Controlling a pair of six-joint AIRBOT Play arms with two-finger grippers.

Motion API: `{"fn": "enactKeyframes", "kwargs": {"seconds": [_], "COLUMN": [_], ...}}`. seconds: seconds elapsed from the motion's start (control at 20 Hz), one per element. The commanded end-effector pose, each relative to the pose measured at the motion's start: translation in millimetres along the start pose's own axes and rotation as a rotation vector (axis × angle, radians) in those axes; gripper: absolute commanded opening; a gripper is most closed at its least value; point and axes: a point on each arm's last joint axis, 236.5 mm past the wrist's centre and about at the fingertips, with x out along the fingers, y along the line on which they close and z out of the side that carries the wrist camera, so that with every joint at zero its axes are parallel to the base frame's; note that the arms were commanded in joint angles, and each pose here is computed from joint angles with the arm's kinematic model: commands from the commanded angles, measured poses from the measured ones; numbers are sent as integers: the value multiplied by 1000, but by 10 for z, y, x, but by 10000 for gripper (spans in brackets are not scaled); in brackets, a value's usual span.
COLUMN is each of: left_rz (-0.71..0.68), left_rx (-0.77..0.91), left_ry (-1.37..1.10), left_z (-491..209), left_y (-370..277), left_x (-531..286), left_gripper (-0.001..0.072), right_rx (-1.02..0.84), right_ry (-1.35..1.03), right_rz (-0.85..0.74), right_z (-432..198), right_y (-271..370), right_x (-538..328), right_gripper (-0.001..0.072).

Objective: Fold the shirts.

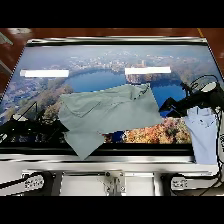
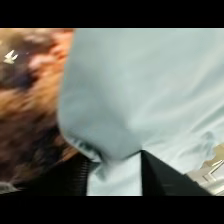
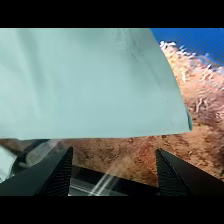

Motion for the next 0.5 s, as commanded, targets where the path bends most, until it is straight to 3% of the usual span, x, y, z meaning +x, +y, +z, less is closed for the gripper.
{"fn": "enactKeyframes", "kwargs": {"seconds": [0.0, 0.05, 0.45], "left_rz": [-73, -76, -121], "left_rx": [-2, 1, 81], "left_ry": [-15, -13, 62], "left_z": [44, 40, -162], "left_y": [-215, -225, -317], "left_x": [106, 102, 2], "left_gripper": [81, 42, 42], "right_rx": [51, 49, 166], "right_ry": [-11, -4, -26], "right_rz": [-49, -70, -60], "right_z": [22, 4, -94], "right_y": [-113, -162, -513], "right_x": [1, -1, 167], "right_gripper": [613, 619, 621]}}
